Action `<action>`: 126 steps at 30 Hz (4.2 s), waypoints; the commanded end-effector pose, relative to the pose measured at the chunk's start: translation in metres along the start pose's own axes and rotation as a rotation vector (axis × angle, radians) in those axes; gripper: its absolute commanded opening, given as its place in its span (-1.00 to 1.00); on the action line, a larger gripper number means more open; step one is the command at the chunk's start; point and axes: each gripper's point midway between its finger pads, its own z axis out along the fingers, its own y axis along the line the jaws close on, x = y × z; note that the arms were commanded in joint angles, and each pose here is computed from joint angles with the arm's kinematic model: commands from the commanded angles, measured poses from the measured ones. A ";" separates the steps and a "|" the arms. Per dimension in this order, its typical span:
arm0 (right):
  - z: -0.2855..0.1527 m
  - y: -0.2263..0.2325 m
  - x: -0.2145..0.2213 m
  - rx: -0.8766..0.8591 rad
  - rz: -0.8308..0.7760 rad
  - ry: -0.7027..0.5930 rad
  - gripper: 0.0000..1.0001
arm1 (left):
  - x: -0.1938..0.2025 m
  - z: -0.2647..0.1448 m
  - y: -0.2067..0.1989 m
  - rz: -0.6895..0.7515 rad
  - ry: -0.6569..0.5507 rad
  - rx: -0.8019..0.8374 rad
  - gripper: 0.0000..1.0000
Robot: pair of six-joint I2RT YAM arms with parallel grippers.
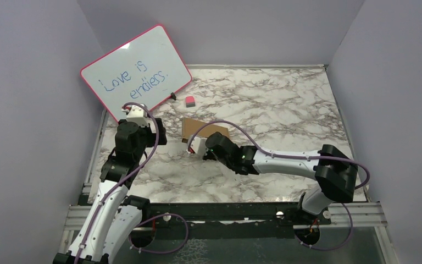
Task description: Fold the paper box
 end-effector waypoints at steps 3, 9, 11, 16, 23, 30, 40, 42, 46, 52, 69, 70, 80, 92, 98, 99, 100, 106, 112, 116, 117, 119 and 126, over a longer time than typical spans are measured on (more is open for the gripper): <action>-0.035 0.007 -0.040 -0.288 0.054 -0.021 -0.98 | -0.043 -0.018 -0.001 -0.017 -0.123 -0.002 0.98; -0.059 -0.006 -0.050 -0.464 0.087 0.018 -0.98 | -0.050 -0.015 0.007 -0.019 -0.124 -0.055 0.98; -0.068 -0.009 -0.053 -0.530 0.101 0.014 -0.98 | -0.048 -0.011 0.007 -0.025 -0.113 -0.057 0.98; -0.075 -0.023 -0.049 -0.626 0.140 0.040 -0.98 | -0.043 -0.005 0.006 -0.019 -0.106 -0.050 0.97; -0.065 -0.013 -0.028 -0.783 0.193 0.098 -0.98 | -0.020 0.006 0.016 -0.002 -0.045 -0.074 0.97; -0.039 -0.003 -0.015 -0.876 0.195 0.132 -0.96 | -0.008 0.011 0.002 0.030 -0.014 0.033 0.98; -0.005 -0.023 -0.001 -0.817 0.199 0.162 -0.53 | 0.001 0.015 -0.018 0.061 0.013 0.152 0.98; -0.002 -0.029 -0.002 -0.798 0.191 0.152 -0.45 | 0.002 0.016 -0.022 0.063 0.020 0.175 0.98; 0.002 -0.042 -0.004 -0.747 0.187 0.141 -0.49 | 0.005 0.017 -0.027 0.064 0.033 0.209 0.98; -0.005 -0.049 -0.014 -0.778 0.205 0.086 -0.98 | 0.006 0.016 -0.029 0.067 0.036 0.222 0.98; -0.008 -0.040 -0.018 -0.925 0.219 0.066 -0.98 | 0.000 0.007 -0.047 0.078 -0.001 0.328 0.97; -0.003 -0.042 -0.018 -0.914 0.217 0.074 -0.94 | 0.002 0.008 -0.047 0.078 0.004 0.326 0.97; 0.014 -0.056 -0.022 -0.838 0.198 0.066 -0.35 | 0.008 0.011 -0.049 0.076 0.030 0.342 0.94; 0.006 -0.094 -0.033 -0.637 0.209 0.025 -0.03 | 0.011 0.014 -0.060 0.083 0.062 0.408 0.87; -0.005 -0.092 -0.041 -0.654 0.289 0.016 0.13 | 0.003 0.017 -0.069 0.070 0.083 0.451 0.81; -0.005 -0.091 -0.040 -0.649 0.299 0.020 0.13 | 0.002 0.018 -0.071 0.067 0.089 0.459 0.81; -0.006 -0.090 -0.039 -0.647 0.308 0.022 0.13 | 0.001 0.018 -0.072 0.063 0.093 0.466 0.80; -0.008 -0.097 -0.033 -0.567 0.356 0.038 0.13 | -0.003 0.020 -0.075 0.060 0.098 0.479 0.77; -0.035 -0.119 -0.054 -0.472 0.497 -0.039 0.14 | -0.007 0.023 -0.079 0.078 0.112 0.505 0.67; -0.051 -0.132 -0.043 -0.331 0.621 -0.024 0.18 | -0.009 0.029 -0.080 0.101 0.143 0.508 0.58; -0.054 -0.133 -0.037 -0.300 0.649 -0.009 0.18 | -0.009 0.030 -0.079 0.109 0.154 0.505 0.56; -0.061 -0.130 -0.023 -0.253 0.693 0.028 0.18 | -0.007 0.033 -0.078 0.116 0.179 0.504 0.51; -0.077 -0.113 0.023 -0.151 0.786 0.138 0.10 | -0.002 0.036 -0.083 0.153 0.230 0.549 0.31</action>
